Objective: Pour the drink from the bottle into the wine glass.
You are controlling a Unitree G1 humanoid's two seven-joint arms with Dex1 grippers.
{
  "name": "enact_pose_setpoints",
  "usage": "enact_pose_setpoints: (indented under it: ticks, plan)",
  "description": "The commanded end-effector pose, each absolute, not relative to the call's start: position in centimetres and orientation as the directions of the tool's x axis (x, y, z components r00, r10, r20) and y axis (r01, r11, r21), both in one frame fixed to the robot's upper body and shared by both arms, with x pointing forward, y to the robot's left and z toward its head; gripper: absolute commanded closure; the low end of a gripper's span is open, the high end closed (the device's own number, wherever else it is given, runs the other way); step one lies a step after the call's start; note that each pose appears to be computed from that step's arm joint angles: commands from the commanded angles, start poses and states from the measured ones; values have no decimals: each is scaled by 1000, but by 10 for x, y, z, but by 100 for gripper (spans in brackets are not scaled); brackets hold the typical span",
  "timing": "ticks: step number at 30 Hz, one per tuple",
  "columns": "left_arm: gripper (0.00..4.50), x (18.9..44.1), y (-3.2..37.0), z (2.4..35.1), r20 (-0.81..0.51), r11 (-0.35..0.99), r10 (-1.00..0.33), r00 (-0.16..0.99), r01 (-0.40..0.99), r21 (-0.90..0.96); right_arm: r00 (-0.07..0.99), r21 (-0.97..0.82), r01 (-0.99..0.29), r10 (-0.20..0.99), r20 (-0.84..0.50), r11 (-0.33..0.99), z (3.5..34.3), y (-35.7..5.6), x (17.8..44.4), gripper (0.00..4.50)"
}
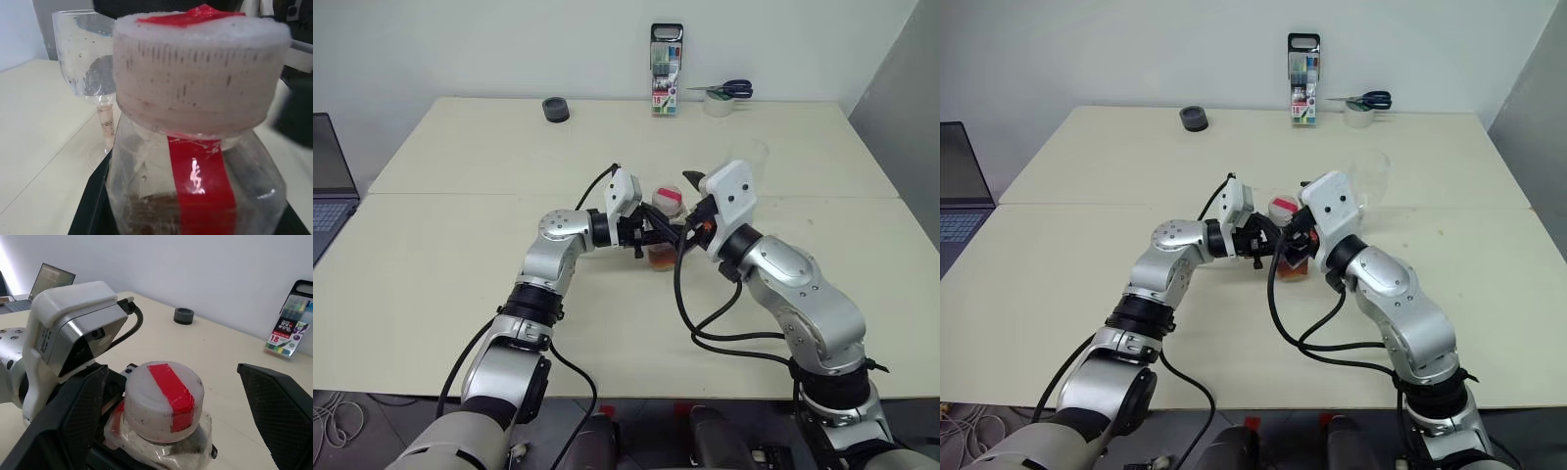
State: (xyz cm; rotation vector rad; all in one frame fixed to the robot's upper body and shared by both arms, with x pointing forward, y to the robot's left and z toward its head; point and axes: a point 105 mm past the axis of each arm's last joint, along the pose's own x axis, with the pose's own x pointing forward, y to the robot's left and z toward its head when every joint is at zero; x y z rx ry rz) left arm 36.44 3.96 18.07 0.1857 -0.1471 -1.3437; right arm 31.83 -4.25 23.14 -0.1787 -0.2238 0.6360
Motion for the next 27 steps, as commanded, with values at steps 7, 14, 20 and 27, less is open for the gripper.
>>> enact_pose_setpoints:
  ticks: [7,14,20,27]
  plan:
    - [280,362,38,194,29,207,-978,207,939,275,786,-227,-541,583,207,810,242,-43,320,122]
    - [280,362,39,192,17,198,-979,202,940,277,741,-222,-595,635,221,772,239,-39,315,261]
    - [281,356,40,190,-7,151,-987,160,945,290,458,-333,-812,877,144,479,233,-31,311,261]
    - [281,359,45,195,-23,137,-988,152,936,323,243,-336,-924,959,-144,183,232,-56,330,261]
